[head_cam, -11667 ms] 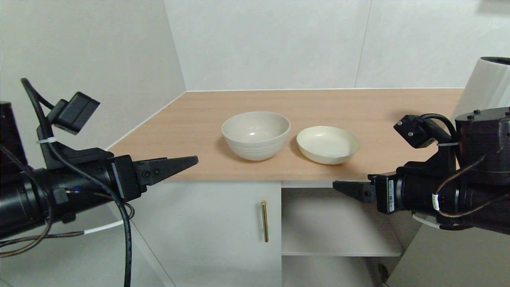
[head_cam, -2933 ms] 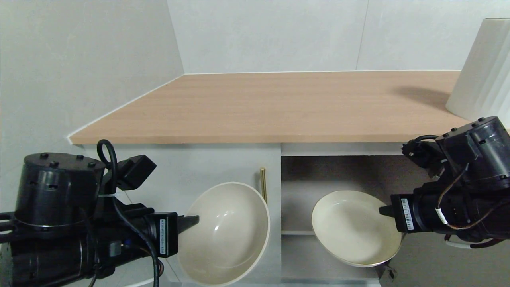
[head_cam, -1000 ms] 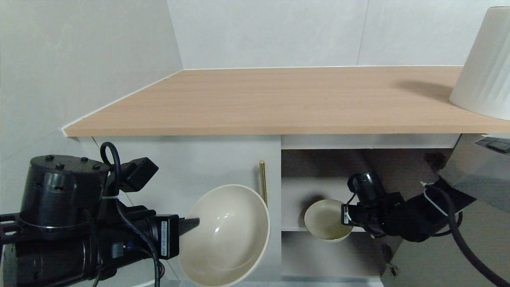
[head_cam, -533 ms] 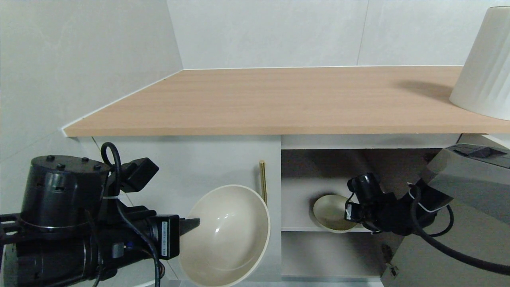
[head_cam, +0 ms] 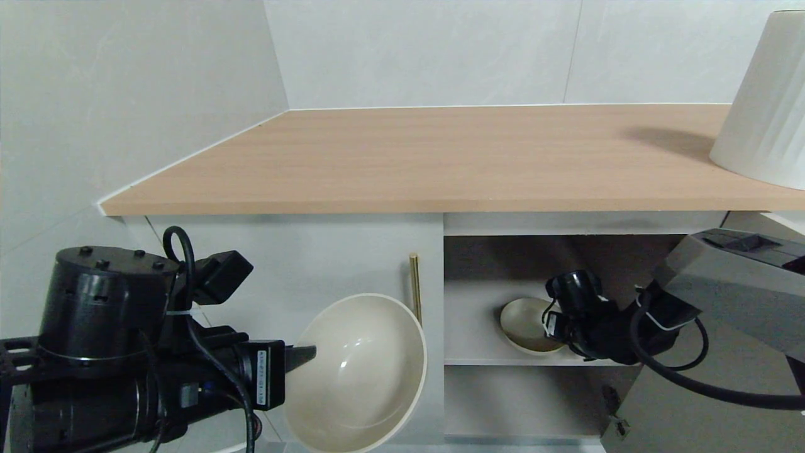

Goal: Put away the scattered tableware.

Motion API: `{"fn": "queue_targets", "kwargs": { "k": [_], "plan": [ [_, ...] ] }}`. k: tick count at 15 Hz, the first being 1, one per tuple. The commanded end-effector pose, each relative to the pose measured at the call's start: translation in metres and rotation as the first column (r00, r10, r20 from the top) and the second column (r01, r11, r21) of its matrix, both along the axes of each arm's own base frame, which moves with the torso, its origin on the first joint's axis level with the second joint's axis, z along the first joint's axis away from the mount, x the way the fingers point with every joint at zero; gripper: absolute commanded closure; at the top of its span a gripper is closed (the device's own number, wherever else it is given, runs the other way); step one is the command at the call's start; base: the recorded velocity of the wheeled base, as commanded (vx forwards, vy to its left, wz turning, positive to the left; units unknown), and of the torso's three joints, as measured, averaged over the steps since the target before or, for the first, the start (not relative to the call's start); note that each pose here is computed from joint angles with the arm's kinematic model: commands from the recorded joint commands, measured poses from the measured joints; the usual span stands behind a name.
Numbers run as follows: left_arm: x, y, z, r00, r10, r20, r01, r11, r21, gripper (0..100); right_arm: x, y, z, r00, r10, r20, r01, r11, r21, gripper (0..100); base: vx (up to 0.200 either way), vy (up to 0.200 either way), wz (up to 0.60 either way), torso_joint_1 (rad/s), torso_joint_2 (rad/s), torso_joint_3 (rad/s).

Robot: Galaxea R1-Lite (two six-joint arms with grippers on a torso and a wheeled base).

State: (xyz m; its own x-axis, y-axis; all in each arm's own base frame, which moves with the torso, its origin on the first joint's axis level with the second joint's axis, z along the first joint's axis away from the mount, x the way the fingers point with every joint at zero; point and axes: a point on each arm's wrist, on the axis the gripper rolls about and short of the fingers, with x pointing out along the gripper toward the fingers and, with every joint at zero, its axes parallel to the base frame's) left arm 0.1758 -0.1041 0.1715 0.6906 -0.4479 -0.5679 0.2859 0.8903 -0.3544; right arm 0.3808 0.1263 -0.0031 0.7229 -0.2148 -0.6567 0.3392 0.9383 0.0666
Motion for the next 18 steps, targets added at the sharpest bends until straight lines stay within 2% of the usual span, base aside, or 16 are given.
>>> {"fn": "queue_targets", "kwargs": {
  "k": [1, 4, 10, 11, 18],
  "plan": [
    [0.0003, -0.0002, -0.0003, 1.0, 0.0, -0.001, 0.0, 1.0, 0.0, 100, 0.0017, 0.0004, -0.0013, 1.0, -0.006, 0.004, 0.006, 1.0, -0.005, 100, 0.0, 0.0, 0.0, 0.0, 0.0, 0.0],
    [0.0005, -0.0003, -0.0006, 1.0, 0.0, -0.003, 0.0, 1.0, 0.001, 100, 0.0062, 0.0016, -0.0035, 0.999, -0.015, 0.038, 0.015, 1.0, -0.007, 100, 0.0, 0.0, 0.0, 0.0, 0.0, 0.0],
    [0.001, -0.0006, -0.0013, 1.0, 0.0, -0.005, 0.0, 1.0, 0.003, 100, 0.006, 0.0016, -0.003, 0.999, -0.016, 0.039, 0.016, 1.0, -0.005, 100, 0.0, 0.0, 0.0, 0.0, 0.0, 0.0],
    [0.0008, -0.0005, -0.001, 1.0, 0.0, -0.004, 0.0, 1.0, 0.002, 100, 0.0057, 0.0014, -0.0033, 0.999, -0.016, 0.038, 0.016, 1.0, -0.006, 0, 0.0, 0.0, 0.0, 0.0, 0.0, 0.0],
    [0.0012, -0.0007, -0.0016, 1.0, 0.0, -0.007, 0.0, 1.0, 0.003, 100, -0.0004, 0.0007, 0.0036, 0.999, -0.008, 0.038, 0.008, 1.0, -0.002, 0, 0.0, 0.0, 0.0, 0.0, 0.0, 0.0]
  ]
}}
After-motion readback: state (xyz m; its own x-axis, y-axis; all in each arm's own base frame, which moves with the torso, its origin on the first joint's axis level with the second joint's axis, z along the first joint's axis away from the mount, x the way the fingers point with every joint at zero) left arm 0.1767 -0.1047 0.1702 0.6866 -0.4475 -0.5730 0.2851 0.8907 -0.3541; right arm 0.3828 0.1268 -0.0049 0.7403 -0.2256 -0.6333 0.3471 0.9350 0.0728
